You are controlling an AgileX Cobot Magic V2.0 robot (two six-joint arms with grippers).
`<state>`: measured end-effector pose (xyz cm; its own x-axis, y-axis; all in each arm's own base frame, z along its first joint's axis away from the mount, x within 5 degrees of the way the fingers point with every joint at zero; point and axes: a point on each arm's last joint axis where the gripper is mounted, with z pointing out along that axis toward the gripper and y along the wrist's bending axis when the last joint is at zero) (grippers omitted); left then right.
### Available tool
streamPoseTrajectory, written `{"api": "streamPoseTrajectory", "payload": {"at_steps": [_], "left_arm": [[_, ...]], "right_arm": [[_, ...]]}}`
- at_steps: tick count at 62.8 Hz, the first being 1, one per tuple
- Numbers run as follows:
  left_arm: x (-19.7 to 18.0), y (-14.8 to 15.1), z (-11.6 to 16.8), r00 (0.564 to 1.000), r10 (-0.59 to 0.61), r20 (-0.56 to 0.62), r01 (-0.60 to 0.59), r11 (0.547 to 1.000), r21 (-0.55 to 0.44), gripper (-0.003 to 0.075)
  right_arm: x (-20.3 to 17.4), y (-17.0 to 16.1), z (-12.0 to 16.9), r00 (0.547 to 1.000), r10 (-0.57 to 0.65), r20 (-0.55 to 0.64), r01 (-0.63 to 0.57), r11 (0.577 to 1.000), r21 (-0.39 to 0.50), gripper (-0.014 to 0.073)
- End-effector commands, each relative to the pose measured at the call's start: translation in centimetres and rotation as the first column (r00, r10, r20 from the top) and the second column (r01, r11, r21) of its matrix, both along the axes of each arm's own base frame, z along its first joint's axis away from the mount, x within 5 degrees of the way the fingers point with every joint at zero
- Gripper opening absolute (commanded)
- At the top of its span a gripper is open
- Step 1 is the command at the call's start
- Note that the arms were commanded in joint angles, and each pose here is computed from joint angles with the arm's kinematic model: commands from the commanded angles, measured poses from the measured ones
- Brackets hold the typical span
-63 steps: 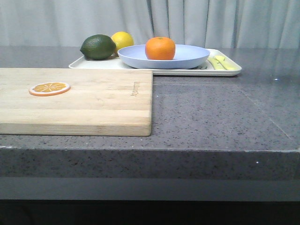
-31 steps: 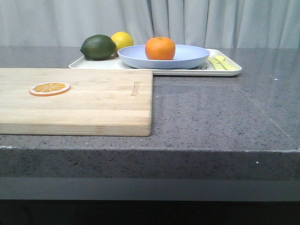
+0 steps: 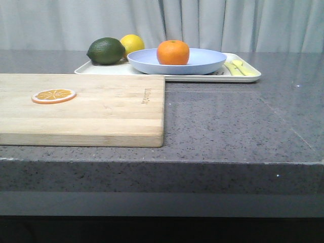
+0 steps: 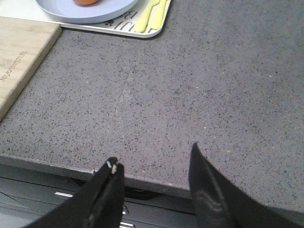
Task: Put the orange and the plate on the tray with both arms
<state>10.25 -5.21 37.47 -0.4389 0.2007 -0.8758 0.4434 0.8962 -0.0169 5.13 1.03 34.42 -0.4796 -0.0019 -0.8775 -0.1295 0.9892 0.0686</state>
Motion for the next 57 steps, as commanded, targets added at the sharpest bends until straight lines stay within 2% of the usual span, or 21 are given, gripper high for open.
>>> {"api": "streamPoseTrajectory", "payload": {"at_steps": [1,6,12,15,26,30,38,57], "left_arm": [[0.1,-0.04,1.3,0.997,0.004,0.079,-0.001,0.999,-0.048,0.0652],[0.1,-0.04,1.3,0.997,0.004,0.079,-0.001,0.999,-0.048,0.0631],[0.1,-0.04,1.3,0.997,0.004,0.079,-0.001,0.999,-0.048,0.055],[0.1,-0.04,1.3,0.997,0.004,0.079,-0.001,0.999,-0.048,0.0479],[0.1,-0.04,1.3,0.997,0.004,0.079,-0.001,0.999,-0.048,0.0212],[0.1,-0.04,1.3,0.997,0.004,0.079,-0.001,0.999,-0.048,0.0118],[0.1,-0.04,1.3,0.997,0.004,0.079,-0.001,0.999,-0.048,-0.0022],[0.16,0.06,1.3,0.996,0.008,0.088,-0.005,1.0,-0.03,-0.002]], "right_arm": [[-0.68,-0.19,0.34,0.994,-0.008,0.11,0.008,1.0,-0.001,0.035],[-1.06,-0.25,-0.23,0.994,-0.006,0.113,0.007,1.0,-0.009,0.0316],[-1.13,-0.26,-0.53,0.994,-0.006,0.111,0.007,1.0,-0.009,0.0197],[-1.12,-0.26,-0.54,0.994,-0.006,0.111,0.007,1.0,-0.009,0.0115],[-1.12,-0.26,-0.53,0.994,-0.006,0.112,0.007,1.0,-0.009,-0.0106],[-1.12,-0.26,-0.53,0.994,-0.006,0.112,0.007,1.0,-0.009,-0.0115],[-1.12,-0.26,-0.54,0.994,-0.006,0.111,0.007,1.0,-0.009,-0.0118],[-1.14,-0.26,-0.57,0.994,-0.009,0.106,0.009,1.0,-0.005,-0.0118]]}}
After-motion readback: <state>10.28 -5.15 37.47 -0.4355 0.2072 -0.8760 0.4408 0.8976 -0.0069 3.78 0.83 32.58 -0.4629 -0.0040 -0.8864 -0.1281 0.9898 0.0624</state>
